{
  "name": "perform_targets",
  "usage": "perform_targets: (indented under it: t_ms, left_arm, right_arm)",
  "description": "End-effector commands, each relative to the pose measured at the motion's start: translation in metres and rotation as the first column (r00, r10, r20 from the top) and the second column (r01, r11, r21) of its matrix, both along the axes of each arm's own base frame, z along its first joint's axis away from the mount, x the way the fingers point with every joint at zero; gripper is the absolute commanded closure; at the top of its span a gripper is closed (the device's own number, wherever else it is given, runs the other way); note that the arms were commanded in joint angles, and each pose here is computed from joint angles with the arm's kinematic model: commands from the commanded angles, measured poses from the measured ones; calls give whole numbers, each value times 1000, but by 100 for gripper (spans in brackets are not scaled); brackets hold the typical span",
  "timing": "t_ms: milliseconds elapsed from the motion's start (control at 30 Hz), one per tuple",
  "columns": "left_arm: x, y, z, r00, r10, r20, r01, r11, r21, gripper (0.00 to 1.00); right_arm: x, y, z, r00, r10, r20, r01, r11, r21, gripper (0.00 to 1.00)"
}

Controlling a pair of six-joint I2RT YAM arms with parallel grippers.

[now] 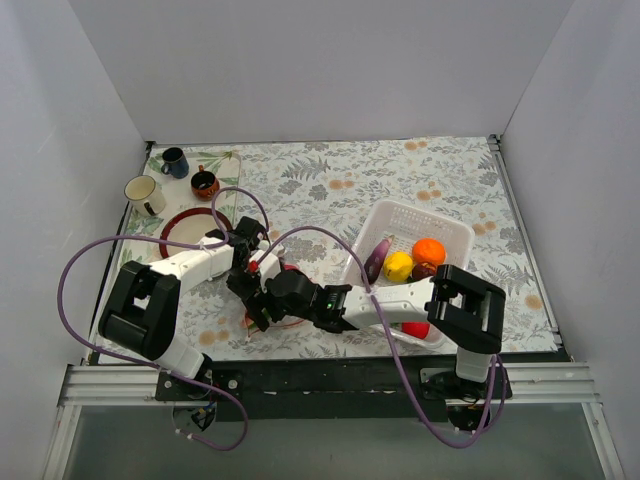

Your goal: Open the zip-top bag and remove the fake food

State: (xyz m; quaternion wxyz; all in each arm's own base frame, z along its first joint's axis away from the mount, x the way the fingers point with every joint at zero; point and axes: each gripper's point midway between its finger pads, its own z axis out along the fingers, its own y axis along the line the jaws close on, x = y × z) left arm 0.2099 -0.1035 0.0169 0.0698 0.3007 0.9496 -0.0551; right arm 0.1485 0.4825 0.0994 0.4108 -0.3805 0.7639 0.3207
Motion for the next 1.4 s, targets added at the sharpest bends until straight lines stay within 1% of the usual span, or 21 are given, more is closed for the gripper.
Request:
perform_targets:
  t_ms: [0,100,200,433,633,667,900,933,1067,1167,1233,1367]
  left_arm:
    - [-7,-6,-5,999,-9,-32,9,1000,-22,100]
    - [-7,-5,-4,1000,-8,-28,7,1000,-22,100]
    - [-8,-4,-4,1000,-9,-27,8,1000,-20,100]
    - [-7,-7,0,1000,-6,-24,5,999,-33,100]
    - [-9,-4,1,1000,-14,-17,13,1000,-24,100]
    - [-8,-3,1,1000,-14,-13,14,1000,-21,100]
    - [-5,-4,-1,1000,-12,-9,12,1000,-18,100]
    - [-5,-3,-1,1000,-13,-11,13,1000,-15,100]
    - [-3,-5,1,1000,-10,-6,10,1000,-18,100]
    - [-3,-4,2,1000,-7,-7,7,1000,-16,100]
    - [-3,-4,2,1000,-6,-5,6,1000,-12,100]
    - [-2,-3,4,1000,-4,-2,4,1000,-9,100]
  right_arm:
    - [11,9,23,998,-69,13,68,997,37,16]
    - [14,0,-1,993,-114,23,116,991,-72,16]
    - [16,-4,-13,989,-145,40,149,980,-133,16]
    - [23,-8,-33,978,-196,75,208,953,-219,17]
    - [27,-19,-33,969,-227,101,245,943,-227,21]
    - [26,-28,-37,967,-230,113,251,936,-248,23]
    - [18,-73,-37,959,-245,144,277,915,-292,24]
    - [17,-82,-39,959,-240,154,278,906,-318,25]
    - [16,-98,-36,955,-241,175,288,896,-338,25]
    - [16,-99,-33,956,-238,173,285,899,-334,25]
    - [14,-91,-29,960,-228,164,269,911,-313,26]
    - [-1,-63,-21,982,-140,127,171,945,-278,26]
